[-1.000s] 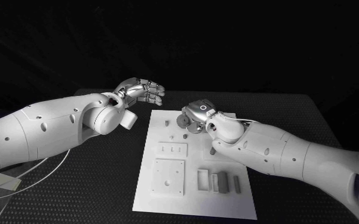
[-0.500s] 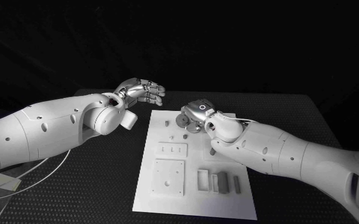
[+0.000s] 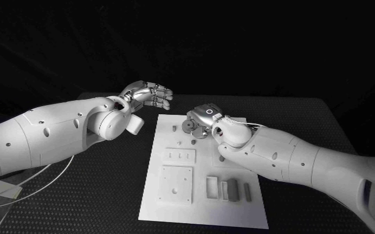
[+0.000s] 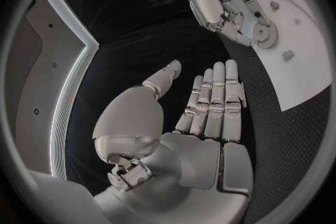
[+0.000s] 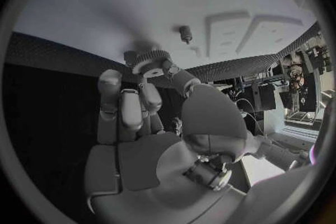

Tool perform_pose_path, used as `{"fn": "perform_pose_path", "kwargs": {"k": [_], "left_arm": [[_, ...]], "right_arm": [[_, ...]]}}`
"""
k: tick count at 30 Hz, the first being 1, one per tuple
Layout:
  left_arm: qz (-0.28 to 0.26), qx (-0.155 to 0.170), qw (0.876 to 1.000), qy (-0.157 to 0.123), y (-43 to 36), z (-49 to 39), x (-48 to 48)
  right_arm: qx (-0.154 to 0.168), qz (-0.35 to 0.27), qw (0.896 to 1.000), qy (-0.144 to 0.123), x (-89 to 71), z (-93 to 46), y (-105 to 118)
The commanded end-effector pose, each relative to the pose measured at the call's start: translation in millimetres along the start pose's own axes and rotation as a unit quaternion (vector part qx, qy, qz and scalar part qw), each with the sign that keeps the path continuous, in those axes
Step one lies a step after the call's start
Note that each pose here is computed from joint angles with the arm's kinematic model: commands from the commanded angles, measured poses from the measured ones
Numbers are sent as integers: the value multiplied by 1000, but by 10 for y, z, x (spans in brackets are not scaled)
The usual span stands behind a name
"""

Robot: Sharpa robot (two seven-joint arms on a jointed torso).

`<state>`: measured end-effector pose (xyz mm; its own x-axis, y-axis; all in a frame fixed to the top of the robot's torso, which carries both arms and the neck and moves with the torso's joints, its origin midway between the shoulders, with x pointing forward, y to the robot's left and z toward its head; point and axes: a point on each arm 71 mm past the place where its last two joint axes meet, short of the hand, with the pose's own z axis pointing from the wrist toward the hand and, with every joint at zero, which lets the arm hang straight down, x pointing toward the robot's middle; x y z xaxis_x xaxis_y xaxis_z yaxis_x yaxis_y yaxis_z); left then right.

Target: Assemble the parts on the task board

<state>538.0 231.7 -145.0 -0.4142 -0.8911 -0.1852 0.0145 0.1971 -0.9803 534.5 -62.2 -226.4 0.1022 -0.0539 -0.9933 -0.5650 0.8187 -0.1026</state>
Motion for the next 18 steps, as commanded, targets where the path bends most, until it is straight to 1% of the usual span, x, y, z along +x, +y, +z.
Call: {"fn": "perform_pose_path", "kwargs": {"k": [1,11,18], "left_arm": [[0,5,1000,7,-19,5,21],[0,5,1000,6,-19,1,17],[0,5,1000,6,-18,-1,14]], "right_arm": [[-3,-4,999,37,109,-26,0],[1,-8,999,52,145,-34,-29],[5,-15,999,52,149,-60,-49]]}}
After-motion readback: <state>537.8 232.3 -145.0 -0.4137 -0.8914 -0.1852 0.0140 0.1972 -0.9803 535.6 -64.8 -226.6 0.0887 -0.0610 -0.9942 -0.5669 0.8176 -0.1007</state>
